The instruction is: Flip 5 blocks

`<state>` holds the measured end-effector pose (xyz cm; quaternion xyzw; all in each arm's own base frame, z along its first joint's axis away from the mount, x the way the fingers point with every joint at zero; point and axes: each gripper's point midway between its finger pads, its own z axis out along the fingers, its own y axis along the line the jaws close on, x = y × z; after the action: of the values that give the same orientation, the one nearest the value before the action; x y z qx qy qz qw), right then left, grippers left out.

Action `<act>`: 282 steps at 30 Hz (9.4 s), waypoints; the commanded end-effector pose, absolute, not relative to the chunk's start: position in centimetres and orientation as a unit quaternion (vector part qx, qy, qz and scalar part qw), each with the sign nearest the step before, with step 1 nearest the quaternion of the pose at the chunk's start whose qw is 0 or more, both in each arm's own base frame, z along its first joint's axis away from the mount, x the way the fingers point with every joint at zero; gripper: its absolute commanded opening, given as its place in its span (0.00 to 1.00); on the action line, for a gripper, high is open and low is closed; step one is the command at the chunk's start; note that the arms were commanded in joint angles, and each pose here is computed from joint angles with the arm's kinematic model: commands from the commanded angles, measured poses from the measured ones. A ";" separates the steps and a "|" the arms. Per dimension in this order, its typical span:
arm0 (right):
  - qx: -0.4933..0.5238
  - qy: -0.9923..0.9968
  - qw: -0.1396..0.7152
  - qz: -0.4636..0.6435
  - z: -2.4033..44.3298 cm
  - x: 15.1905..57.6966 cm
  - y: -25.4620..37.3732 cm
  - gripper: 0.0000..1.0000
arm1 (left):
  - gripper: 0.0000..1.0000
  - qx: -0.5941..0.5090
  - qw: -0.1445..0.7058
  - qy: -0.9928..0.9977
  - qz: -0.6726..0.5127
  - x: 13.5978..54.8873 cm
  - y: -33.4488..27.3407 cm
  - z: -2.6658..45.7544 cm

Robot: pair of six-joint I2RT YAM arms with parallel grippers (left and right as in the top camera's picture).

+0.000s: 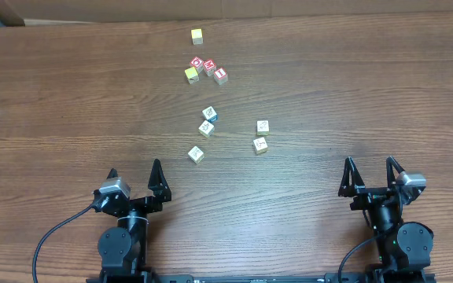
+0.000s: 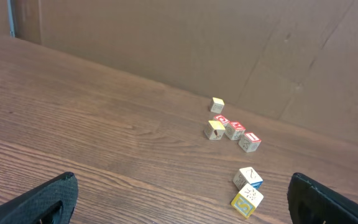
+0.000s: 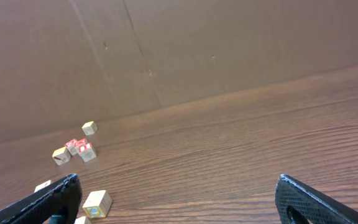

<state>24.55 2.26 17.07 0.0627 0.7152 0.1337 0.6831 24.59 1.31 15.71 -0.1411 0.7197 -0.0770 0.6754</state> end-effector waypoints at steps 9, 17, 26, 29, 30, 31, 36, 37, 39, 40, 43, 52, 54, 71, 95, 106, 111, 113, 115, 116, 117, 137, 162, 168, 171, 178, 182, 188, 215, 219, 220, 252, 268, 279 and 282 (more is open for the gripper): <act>0.064 0.714 0.685 0.132 16.9 24.6 2.2 1.00 | 1.00 -0.136 0.678 0.719 -0.069 24.6 1.3 15.8; 0.064 0.714 0.685 0.132 16.9 24.6 2.2 1.00 | 1.00 -0.136 0.678 0.719 -0.069 24.6 1.3 15.8; 0.064 0.714 0.685 0.132 16.9 24.6 2.2 1.00 | 1.00 -0.136 0.678 0.719 -0.069 24.6 1.3 15.8; 0.063 0.714 0.685 0.132 16.9 24.6 2.2 1.00 | 1.00 -0.136 0.678 0.719 -0.069 24.6 1.3 15.8; 0.064 0.714 0.685 0.132 16.9 24.6 2.2 1.00 | 1.00 -0.136 0.678 0.719 -0.069 24.6 1.3 15.8; 0.063 0.714 0.685 0.132 16.9 24.6 2.2 1.00 | 1.00 -0.136 0.678 0.719 -0.069 24.6 1.3 15.8; 0.064 0.714 0.685 0.132 16.9 24.6 2.2 1.00 | 0.99 -0.136 0.678 0.719 -0.069 24.6 1.3 15.8; 0.064 0.714 0.685 0.132 16.9 24.6 2.2 1.00 | 1.00 -0.136 0.678 0.719 -0.069 24.6 1.3 15.8; 0.063 0.714 0.685 0.132 16.9 24.6 2.2 1.00 | 1.00 -0.136 0.678 0.719 -0.069 24.6 1.3 15.8; 0.064 0.714 0.685 0.132 16.9 24.6 2.2 1.00 | 1.00 -0.136 0.678 0.719 -0.069 24.6 1.3 15.8; 0.063 0.714 0.685 0.132 16.9 24.6 2.2 1.00 | 1.00 -0.136 0.678 0.719 -0.069 24.6 1.3 15.8; 0.064 0.714 0.685 0.132 16.9 24.6 2.2 1.00 | 1.00 -0.136 0.678 0.719 -0.069 24.6 1.3 15.8; 0.064 0.714 0.685 0.132 16.9 24.6 2.2 1.00 | 1.00 -0.136 0.678 0.719 -0.069 24.6 1.3 15.8; 0.063 0.714 0.685 0.132 16.9 24.6 2.2 1.00 | 1.00 -0.136 0.679 0.718 -0.069 24.6 1.3 15.8; 0.064 0.714 0.685 0.132 16.9 24.6 2.2 1.00 | 1.00 -0.110 0.673 0.725 -0.097 24.6 0.0 15.6; 0.064 0.714 0.685 0.132 16.9 24.6 2.2 1.00 | 1.00 -0.112 0.673 0.725 -0.092 24.6 0.2 15.6; 0.064 0.714 0.685 0.133 16.9 24.6 2.2 1.00 | 1.00 -0.111 0.673 0.725 -0.093 24.6 0.1 15.6; 0.064 0.714 0.685 0.132 16.9 24.6 2.2 1.00 | 1.00 -0.111 0.673 0.725 -0.093 24.6 0.1 15.6; 0.063 0.714 0.685 0.132 16.9 24.6 2.2 1.00 | 1.00 -0.110 0.673 0.725 -0.093 24.6 0.1 15.6; 0.063 0.714 0.685 0.132 16.9 24.6 2.2 1.00 | 1.00 -0.110 0.673 0.725 -0.093 24.6 0.1 15.6; 0.063 0.714 0.685 0.132 16.9 24.6 2.2 1.00 | 1.00 -0.109 0.673 0.726 -0.092 24.6 0.1 15.6; 0.064 0.714 0.685 0.132 16.9 24.6 2.2 1.00 | 1.00 -0.042 0.672 0.727 -0.133 21.7 -2.4 26.4; 0.064 0.714 0.685 0.132 16.9 24.6 2.2 1.00 | 0.49 -0.017 0.289 0.942 -0.173 30.2 -5.7 33.9; 0.064 0.714 0.685 0.132 16.9 24.6 2.2 1.00 | 0.04 -0.034 0.202 0.964 -0.170 31.4 -5.8 29.7; 0.063 0.714 0.685 0.132 16.9 24.6 2.2 1.00 | 0.04 -0.042 0.161 0.972 -0.167 31.8 -5.8 27.7; 0.063 0.714 0.685 0.132 16.9 24.6 2.2 1.00 | 0.04 -0.057 0.057 0.984 -0.156 31.6 -5.6 23.3; 0.064 0.714 0.685 0.132 16.9 24.6 2.2 1.00 | 0.04 -0.041 0.015 0.987 -0.152 30.8 -5.7 21.8; 0.063 0.714 0.685 0.132 16.9 24.6 2.2 1.00 | 0.04 -0.032 -0.010 0.990 -0.140 29.8 -6.2 20.0; 0.044 0.704 0.645 0.294 17.7 23.5 6.6 1.00 | 0.04 -0.033 0.011 0.994 -0.107 28.2 -9.4 14.8; 0.017 0.706 0.628 0.326 17.7 22.9 8.0 1.00 | 0.04 -0.061 0.026 0.991 -0.113 29.1 -9.6 14.9; 0.015 0.705 0.629 0.329 17.9 22.8 8.1 1.00 | 0.04 -0.074 0.025 0.991 -0.113 29.1 -9.6 14.9; 0.123 0.923 0.259 0.256 35.0 26.5 8.0 0.88 | 0.04 -0.060 -0.097 0.988 -0.104 23.1 -9.1 15.2; 0.036 0.984 0.122 0.127 25.8 28.0 15.3 0.72 | 0.04 -0.029 0.011 0.998 -0.053 27.5 -8.9 10.5; 0.020 0.997 0.042 0.061 16.3 31.2 20.7 0.76 | 0.04 -0.049 0.023 0.996 -0.072 27.8 -9.4 10.1; 0.020 0.998 0.025 0.049 14.0 31.8 21.1 0.76 | 0.04 -0.050 0.048 0.995 -0.079 27.6 -9.1 12.0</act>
<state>30.78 20.94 15.15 0.0085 0.9978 0.0607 0.0239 27.14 -9.01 9.09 -0.0449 0.9970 -0.0623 0.0008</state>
